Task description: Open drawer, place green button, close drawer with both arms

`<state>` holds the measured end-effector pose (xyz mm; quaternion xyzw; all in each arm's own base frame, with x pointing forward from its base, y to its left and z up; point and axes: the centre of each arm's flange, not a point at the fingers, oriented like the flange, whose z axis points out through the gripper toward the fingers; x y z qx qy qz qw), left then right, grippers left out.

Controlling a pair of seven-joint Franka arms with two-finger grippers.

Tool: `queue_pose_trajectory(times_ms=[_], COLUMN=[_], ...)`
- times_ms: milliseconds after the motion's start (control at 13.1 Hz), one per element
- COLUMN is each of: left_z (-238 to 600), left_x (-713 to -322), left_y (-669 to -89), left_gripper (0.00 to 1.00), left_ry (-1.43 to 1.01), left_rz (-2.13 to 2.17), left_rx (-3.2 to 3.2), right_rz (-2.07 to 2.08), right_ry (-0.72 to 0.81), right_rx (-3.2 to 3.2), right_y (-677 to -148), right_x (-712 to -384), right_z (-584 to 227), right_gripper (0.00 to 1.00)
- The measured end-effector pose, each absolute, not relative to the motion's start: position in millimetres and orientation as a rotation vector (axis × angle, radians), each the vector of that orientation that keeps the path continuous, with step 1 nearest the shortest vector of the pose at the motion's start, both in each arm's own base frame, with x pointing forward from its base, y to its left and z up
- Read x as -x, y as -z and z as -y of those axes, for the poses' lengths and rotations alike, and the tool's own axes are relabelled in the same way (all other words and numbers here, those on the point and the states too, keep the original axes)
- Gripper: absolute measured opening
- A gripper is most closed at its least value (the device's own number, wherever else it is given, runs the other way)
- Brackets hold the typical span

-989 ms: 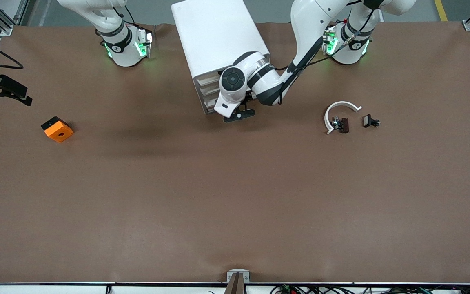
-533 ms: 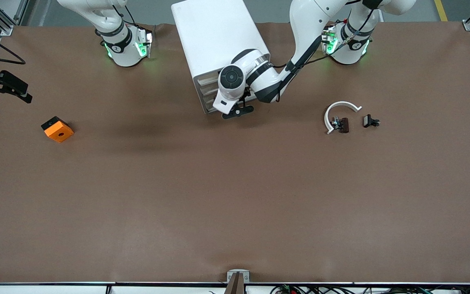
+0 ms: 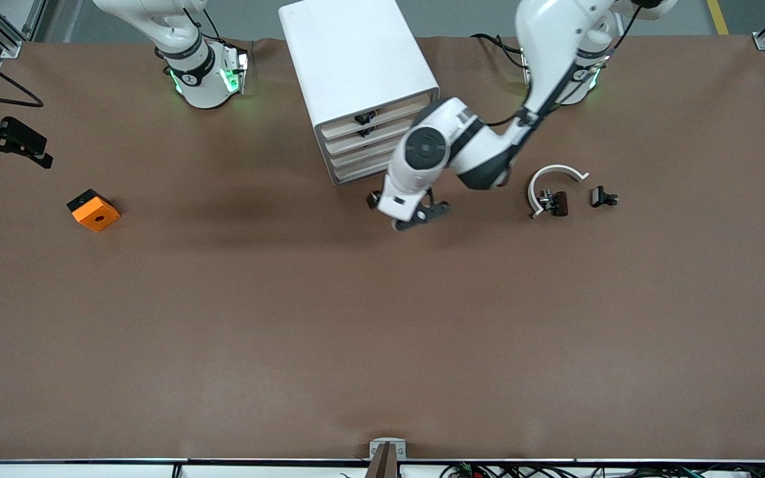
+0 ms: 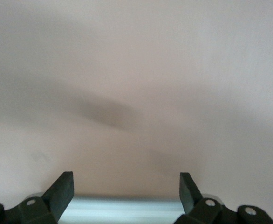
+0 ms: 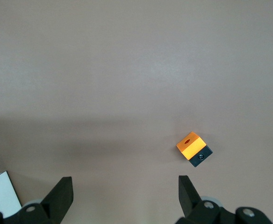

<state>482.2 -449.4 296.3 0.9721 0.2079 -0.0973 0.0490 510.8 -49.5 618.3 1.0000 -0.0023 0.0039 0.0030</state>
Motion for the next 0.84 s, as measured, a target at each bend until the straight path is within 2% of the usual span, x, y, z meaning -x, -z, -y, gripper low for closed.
queue_pose_trajectory(times_ms=[533,837], left_z=[245,167], left_x=[-605,-633], left_y=[-466,-523], left_gripper=[1.0,1.0], left_ry=[-0.037,-0.094], left_rz=[-0.404,-0.322], left_rx=[-3.02,-3.073], right_rz=[0.012,0.018], right_ry=[-0.01,-0.01], right_rx=[-3.136,-3.136], right_y=[-618,-618], right_x=[-511,-510], right_z=[51,53], right_gripper=[1.0,1.0])
